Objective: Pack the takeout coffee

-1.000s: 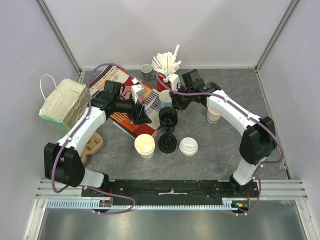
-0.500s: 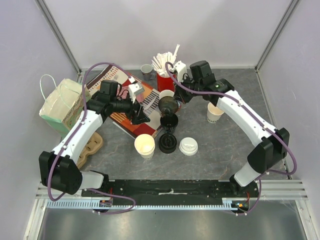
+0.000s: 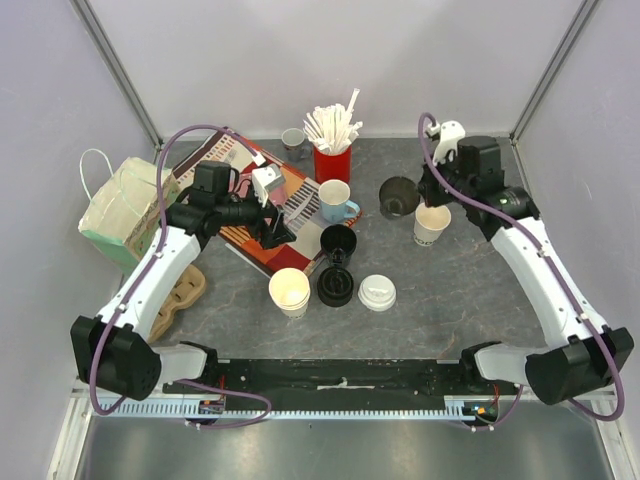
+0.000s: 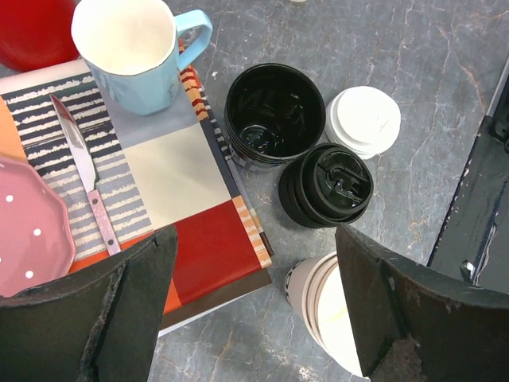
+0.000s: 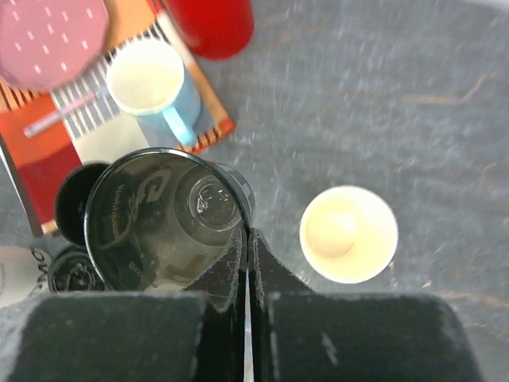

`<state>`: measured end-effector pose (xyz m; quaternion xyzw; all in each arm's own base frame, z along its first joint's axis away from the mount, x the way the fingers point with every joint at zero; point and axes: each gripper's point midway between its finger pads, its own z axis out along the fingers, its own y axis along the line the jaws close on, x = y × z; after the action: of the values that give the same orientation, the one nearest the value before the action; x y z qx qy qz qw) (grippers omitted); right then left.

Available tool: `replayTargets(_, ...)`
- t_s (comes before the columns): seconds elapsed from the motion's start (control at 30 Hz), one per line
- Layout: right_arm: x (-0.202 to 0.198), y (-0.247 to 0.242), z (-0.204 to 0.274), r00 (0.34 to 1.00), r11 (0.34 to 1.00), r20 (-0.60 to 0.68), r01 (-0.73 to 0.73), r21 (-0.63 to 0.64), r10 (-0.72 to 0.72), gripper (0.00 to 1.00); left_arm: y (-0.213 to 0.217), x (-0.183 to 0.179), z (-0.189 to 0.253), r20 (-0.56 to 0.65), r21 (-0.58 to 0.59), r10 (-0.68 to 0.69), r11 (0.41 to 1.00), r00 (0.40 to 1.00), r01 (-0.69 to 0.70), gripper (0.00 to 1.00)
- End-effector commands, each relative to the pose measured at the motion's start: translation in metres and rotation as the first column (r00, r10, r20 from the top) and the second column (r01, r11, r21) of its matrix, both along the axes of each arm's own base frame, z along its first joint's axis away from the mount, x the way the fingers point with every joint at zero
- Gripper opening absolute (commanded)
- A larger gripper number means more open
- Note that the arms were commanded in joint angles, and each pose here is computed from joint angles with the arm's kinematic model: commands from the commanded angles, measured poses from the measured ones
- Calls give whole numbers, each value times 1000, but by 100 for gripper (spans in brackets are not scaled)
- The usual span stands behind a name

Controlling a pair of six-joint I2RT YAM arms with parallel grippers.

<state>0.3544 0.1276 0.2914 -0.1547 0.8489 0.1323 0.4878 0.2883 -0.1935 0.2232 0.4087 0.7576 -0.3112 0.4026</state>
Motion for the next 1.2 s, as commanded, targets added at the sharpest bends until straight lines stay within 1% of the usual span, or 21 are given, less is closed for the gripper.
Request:
replayTargets(0.0,-7,6,-70,986,999,-163,34,23,-30,0,6,-1,3,53,29,12,1000,999,-13,88)
replayTargets(0.07,-6,11,-78,985,998,-174,31,50,-22,0,8,-2,3,60,35,14,999,998,-17,88)
replayTargets(0.2,-4,7,-113,970,998,-238,56,16,-51,0,11,-5,2,65,43,16,999,998,-19,88)
replayTargets(0.3,-4,8,-136,958,999,-282,47,4,-44,0,11,-6,1,64,45,19,999,998,-22,88)
replayTargets(0.53,9,6,-154,955,997,-291,69,19,-60,0,11,-6,0,60,45,18,999,998,-20,88)
replayTargets(0.77,10,8,-176,938,998,-344,59,14,-50,0,11,-7,-1,56,49,13,999,998,-16,89)
replayTargets(0.9,11,6,-177,936,998,-347,66,7,-59,0,11,-7,-3,53,53,13,998,999,-15,89)
replayTargets(1.03,10,5,-179,933,998,-355,67,-2,-64,14,11,-7,-2,55,53,8,999,998,-11,89)
replayTargets(1.13,9,4,-180,927,998,-369,67,-12,-67,17,11,-6,-3,52,54,10,998,999,-13,89)
replayTargets(1.17,10,3,-179,928,998,-366,66,-15,-67,21,11,-6,-3,55,54,9,998,998,-12,89)
